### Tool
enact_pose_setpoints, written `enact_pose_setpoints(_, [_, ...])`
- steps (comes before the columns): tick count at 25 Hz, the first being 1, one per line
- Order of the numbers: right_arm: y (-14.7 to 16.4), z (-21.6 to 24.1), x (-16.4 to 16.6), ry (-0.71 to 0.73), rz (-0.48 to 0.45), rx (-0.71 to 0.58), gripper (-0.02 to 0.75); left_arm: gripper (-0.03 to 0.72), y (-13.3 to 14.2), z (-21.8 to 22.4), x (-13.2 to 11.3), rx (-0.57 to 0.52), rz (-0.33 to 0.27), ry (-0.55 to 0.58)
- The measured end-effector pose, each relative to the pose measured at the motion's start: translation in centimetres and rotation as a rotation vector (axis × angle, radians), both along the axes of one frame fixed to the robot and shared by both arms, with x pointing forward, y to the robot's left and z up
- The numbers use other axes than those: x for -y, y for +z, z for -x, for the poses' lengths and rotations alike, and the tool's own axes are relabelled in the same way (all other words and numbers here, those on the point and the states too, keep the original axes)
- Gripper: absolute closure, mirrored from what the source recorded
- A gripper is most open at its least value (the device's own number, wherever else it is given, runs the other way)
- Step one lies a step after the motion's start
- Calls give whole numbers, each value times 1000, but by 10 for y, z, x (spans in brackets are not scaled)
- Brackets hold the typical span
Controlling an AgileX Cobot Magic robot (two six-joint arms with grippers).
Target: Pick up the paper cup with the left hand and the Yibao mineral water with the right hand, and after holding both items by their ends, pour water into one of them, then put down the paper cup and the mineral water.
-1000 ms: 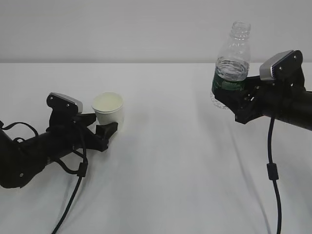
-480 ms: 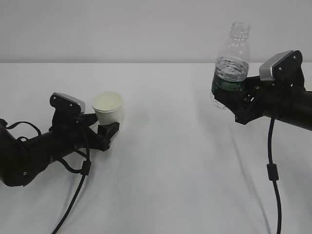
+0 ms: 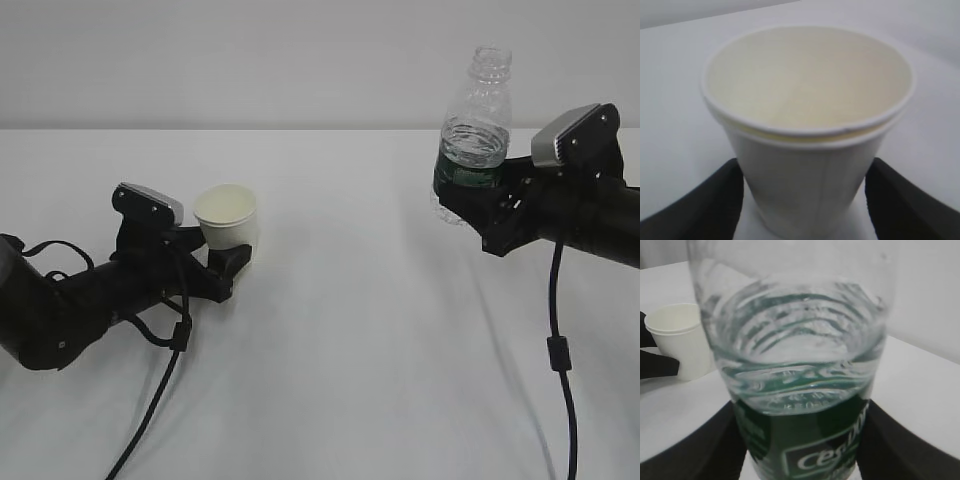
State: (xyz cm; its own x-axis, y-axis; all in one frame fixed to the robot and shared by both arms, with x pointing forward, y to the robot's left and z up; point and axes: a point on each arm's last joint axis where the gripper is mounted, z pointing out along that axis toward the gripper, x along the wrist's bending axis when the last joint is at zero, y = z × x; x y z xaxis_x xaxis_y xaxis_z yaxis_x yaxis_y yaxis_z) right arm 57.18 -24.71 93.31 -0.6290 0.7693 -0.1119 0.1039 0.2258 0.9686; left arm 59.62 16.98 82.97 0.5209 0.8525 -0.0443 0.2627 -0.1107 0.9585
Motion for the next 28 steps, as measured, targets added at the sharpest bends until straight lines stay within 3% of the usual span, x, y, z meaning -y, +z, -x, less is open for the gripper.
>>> enact_pose_setpoints(13, [0,0,0,5,3,0,280,159,-6,-7,2,-17,-11,-2])
enact_pose_setpoints(21, [0,1,-1,13,7,0,280,243,-7,-7,2,-24,-10,0])
enact_pose_setpoints(28, [-1,1,-1,19,12,0,280,258,-7,-7,2,-22,-10,-2])
